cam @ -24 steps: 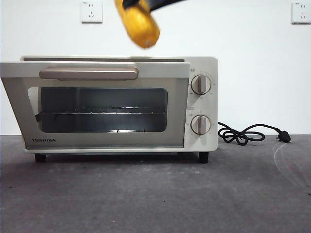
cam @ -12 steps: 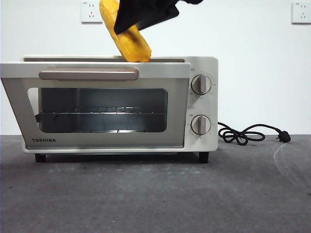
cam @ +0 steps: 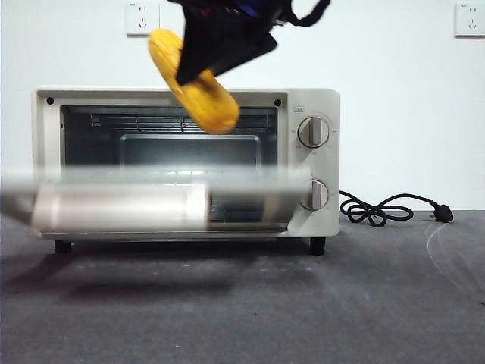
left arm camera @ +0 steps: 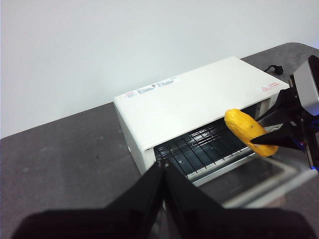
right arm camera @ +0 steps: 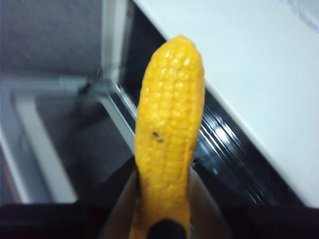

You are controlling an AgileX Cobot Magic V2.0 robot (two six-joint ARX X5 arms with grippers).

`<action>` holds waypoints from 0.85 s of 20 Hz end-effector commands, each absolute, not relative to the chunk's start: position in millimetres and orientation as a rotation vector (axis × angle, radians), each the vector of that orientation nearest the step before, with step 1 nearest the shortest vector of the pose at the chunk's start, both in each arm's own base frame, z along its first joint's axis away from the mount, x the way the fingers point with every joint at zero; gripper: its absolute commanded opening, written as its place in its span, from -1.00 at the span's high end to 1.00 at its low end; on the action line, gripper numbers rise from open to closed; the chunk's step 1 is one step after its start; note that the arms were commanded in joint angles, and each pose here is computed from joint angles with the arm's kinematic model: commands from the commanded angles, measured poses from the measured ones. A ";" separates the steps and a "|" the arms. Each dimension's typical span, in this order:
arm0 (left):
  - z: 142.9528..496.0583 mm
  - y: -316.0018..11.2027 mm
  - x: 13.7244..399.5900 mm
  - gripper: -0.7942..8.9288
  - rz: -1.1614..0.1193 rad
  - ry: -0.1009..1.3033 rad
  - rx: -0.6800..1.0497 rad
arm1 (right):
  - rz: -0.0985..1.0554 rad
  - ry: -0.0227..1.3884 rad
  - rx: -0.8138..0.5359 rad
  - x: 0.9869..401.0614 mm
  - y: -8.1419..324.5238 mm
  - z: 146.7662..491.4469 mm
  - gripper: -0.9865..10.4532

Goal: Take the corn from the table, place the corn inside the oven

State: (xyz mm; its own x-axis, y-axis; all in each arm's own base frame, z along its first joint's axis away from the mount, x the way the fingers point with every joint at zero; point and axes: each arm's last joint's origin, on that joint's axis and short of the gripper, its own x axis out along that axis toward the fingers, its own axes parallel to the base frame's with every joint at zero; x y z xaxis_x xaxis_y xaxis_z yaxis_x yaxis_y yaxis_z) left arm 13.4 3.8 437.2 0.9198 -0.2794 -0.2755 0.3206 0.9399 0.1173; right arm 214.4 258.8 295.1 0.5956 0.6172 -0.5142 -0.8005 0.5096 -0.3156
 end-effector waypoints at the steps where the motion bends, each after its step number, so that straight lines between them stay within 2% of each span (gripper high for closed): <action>1: 435.7 3.9 13.4 0.85 -0.305 0.262 0.150 | 0.909 0.327 -0.554 213.9 262.9 296.1 0.85; 8: 434.9 4.6 12.6 0.85 -0.305 0.268 0.149 | 0.957 0.274 -0.570 211.9 272.1 294.6 0.85; 17: 434.9 6.2 10.8 0.85 -0.304 0.261 0.142 | 0.981 0.294 -0.665 223.8 292.1 260.1 0.85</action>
State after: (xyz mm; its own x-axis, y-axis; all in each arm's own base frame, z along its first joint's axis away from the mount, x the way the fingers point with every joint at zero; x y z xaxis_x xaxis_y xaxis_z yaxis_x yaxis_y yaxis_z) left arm 12.0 5.1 436.4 0.9192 -0.2779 -0.2790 0.3185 0.9413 0.1119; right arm 223.3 288.7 264.1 0.5412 0.6670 -0.5120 -0.8399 0.3998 -0.3670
